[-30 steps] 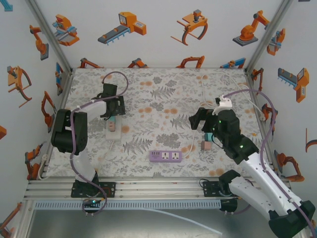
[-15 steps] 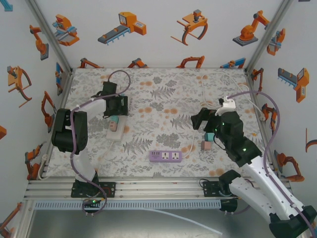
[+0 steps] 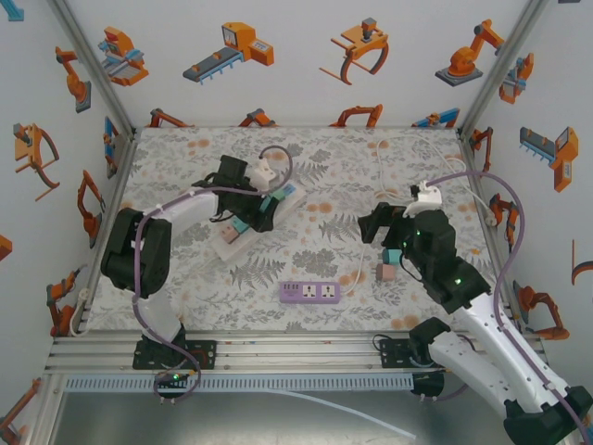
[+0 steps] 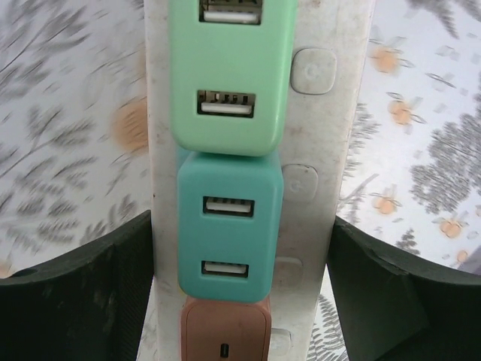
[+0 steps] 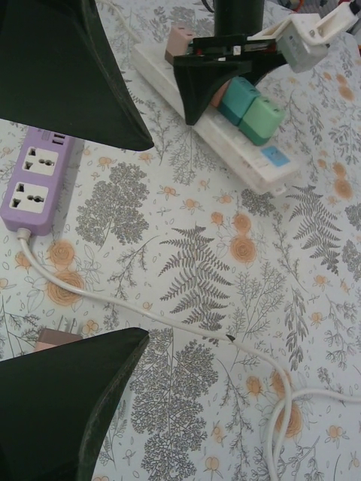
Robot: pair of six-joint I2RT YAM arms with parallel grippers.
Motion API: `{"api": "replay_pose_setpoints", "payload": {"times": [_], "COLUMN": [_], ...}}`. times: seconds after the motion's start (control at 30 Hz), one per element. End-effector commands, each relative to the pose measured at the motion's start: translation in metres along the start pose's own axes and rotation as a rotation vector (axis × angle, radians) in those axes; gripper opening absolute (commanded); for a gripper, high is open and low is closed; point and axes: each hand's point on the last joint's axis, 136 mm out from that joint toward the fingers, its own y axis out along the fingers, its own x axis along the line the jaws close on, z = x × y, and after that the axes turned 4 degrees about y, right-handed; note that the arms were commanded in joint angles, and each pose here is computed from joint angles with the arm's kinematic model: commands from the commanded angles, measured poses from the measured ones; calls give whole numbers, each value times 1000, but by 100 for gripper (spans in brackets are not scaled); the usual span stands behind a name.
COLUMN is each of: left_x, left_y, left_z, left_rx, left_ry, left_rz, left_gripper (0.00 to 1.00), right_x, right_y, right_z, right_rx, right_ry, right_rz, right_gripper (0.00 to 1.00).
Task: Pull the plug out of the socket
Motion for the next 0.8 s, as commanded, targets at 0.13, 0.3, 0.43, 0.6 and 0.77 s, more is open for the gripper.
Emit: {"api": "replay_pose_setpoints", "payload": {"times": [0.13,0.3,0.43,0.6,0.77], "left_x": [-61,-102,-123,-141,-155], "left_y": [-3,13,33,50,57], "left_z": [-63,-61,-47,-31,-19], "left_rx": [-157,-128,-23,46,82], "left_ry": [373,477,585,670,691], "left_rz": [124,187,171,183,215], "left_gripper": [50,51,51,51,53], "right_x": [-7,-11,-13,-13,-10], "right_y": [-11,-15,-16,-15,-11], "right_z": [-3,-2,-1,1,4], "right_rx": [-38,-51,-50,-48,-32], "right_ry": [-17,-16,-18,-19,-26], "right_rz": [28,37,38,40,23], "right_gripper": [89,89,89,89,89]}}
